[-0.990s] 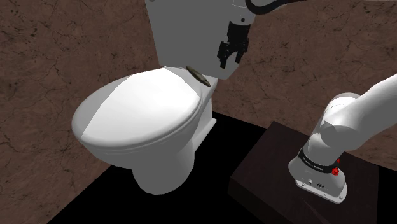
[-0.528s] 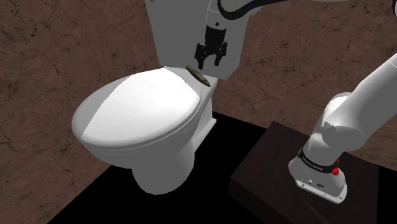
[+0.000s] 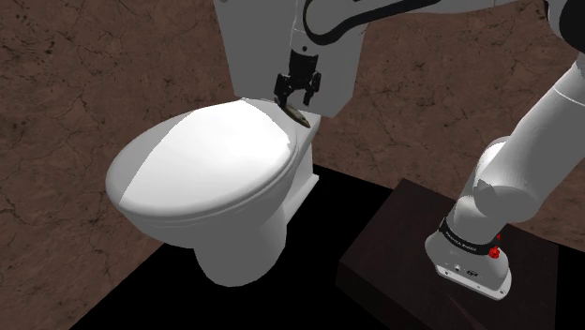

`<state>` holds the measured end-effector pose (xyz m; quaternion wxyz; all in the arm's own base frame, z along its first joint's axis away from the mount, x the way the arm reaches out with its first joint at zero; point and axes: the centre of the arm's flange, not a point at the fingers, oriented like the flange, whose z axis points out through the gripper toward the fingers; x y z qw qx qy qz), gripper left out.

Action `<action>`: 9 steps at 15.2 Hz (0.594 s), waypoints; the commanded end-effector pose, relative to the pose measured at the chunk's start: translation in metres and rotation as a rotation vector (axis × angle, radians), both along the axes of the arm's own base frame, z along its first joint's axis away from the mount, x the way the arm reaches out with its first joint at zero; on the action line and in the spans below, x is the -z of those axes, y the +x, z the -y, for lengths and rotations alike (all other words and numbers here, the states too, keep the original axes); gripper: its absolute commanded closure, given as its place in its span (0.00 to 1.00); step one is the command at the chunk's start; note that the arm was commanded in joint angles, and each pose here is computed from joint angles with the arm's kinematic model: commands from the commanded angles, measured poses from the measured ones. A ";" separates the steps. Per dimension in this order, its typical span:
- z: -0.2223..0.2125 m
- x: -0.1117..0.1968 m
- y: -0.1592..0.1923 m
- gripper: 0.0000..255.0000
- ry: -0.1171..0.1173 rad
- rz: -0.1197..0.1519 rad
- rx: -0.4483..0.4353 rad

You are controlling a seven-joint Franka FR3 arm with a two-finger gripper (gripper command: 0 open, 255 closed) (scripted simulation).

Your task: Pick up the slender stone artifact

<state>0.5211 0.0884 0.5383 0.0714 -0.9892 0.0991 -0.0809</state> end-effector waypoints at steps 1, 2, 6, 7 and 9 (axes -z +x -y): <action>-0.001 0.011 0.000 0.00 0.000 0.001 0.000; -0.001 0.019 0.000 0.00 0.000 0.001 0.000; -0.001 0.019 0.000 1.00 0.000 0.001 0.000; -0.001 0.019 0.000 1.00 0.000 0.001 0.000; -0.001 0.019 0.000 1.00 0.000 0.001 0.000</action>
